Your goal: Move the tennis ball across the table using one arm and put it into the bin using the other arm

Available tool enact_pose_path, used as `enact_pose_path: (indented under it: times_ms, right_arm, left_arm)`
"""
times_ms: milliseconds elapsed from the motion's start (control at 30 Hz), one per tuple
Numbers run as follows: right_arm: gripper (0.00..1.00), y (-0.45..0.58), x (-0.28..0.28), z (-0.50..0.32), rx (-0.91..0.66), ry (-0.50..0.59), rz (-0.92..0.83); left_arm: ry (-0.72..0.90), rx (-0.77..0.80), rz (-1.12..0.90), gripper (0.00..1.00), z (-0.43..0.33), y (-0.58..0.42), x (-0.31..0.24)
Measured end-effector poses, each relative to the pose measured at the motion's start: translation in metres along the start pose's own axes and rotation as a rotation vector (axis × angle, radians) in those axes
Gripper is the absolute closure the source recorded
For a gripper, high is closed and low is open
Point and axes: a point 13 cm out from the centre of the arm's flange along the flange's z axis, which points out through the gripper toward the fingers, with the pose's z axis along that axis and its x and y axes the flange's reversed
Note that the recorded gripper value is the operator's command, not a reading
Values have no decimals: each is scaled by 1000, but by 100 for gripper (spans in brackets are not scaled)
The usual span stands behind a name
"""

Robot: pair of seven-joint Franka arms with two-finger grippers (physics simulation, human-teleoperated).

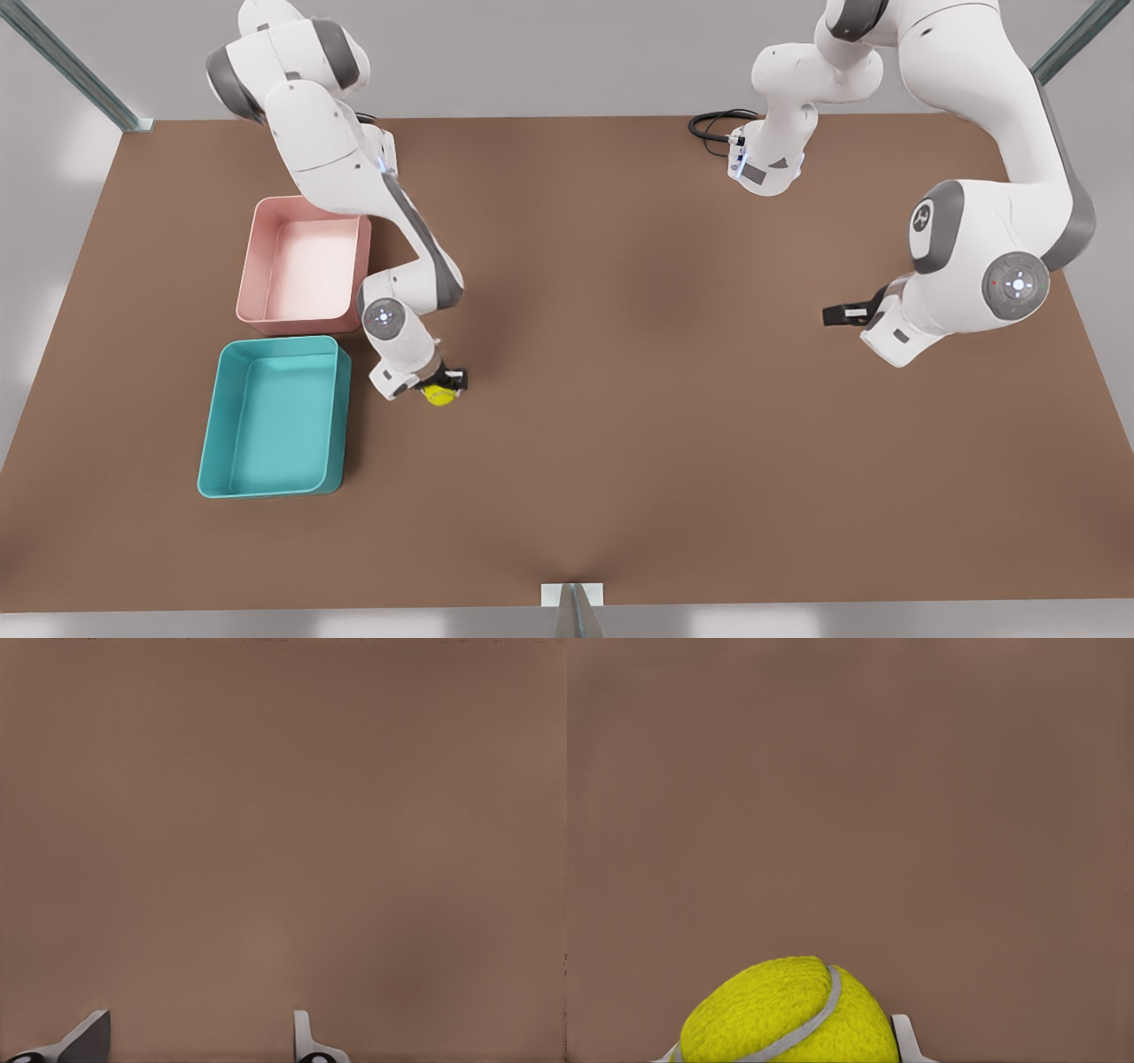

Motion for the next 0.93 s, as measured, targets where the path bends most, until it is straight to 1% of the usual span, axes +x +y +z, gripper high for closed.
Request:
enact_pose_path:
  times_ms: [100, 200, 233, 300, 333, 367, 400, 533, 600, 667, 733, 767, 833, 867, 933]
  right_arm:
    - [30, -41, -54, -52, -14, -81, 41]
    - [30, -121, -106, -107, 30, -151, 45]
    - [30, -151, -119, -120, 49, -160, 49]
    - [30, -206, -130, -123, 93, -142, 48]
    - [30, -228, -131, -117, 115, -124, 42]
    - [14, -243, -129, -110, 132, -103, 29]
    - [0, -252, -127, -103, 144, -83, 12]
    - [0, -266, -116, -88, 164, -26, -61]
    - [0, -262, -119, -98, 156, -10, -83]
    - [0, -233, -140, -140, 143, 5, -112]
    - [0, -196, -166, -230, 147, -20, -150]
    - [0, -180, -167, -278, 149, -29, -163]
    - [0, -172, -142, -348, 139, -4, -157]
    - [0, -180, -119, -371, 134, 29, -142]
    - [0, -198, -78, -384, 135, 117, -108]
  left_arm:
    - [-10, 22, 4, 0, -15, -8, 4]
    - [-6, 48, 9, 0, -20, -16, 6]
    - [-2, 55, 8, 0, -20, -17, 7]
    - [12, 63, 7, 0, -18, -19, 9]
    - [18, 68, 7, 0, -18, -20, 10]
    - [24, 73, 6, 0, -18, -20, 12]
    - [31, 77, 5, 0, -17, -20, 14]
    - [65, 85, -4, 0, -15, -17, 21]
    - [86, 83, -2, 0, -13, -18, 26]
    - [101, 85, -3, 0, -13, -18, 30]
    - [112, 90, -4, 0, -13, -18, 32]
    - [115, 91, -4, 0, -13, -18, 33]
    - [123, 96, -2, 0, -14, -20, 36]
    - [124, 99, -1, 0, -16, -21, 37]
    - [128, 103, 2, 0, -17, -23, 39]
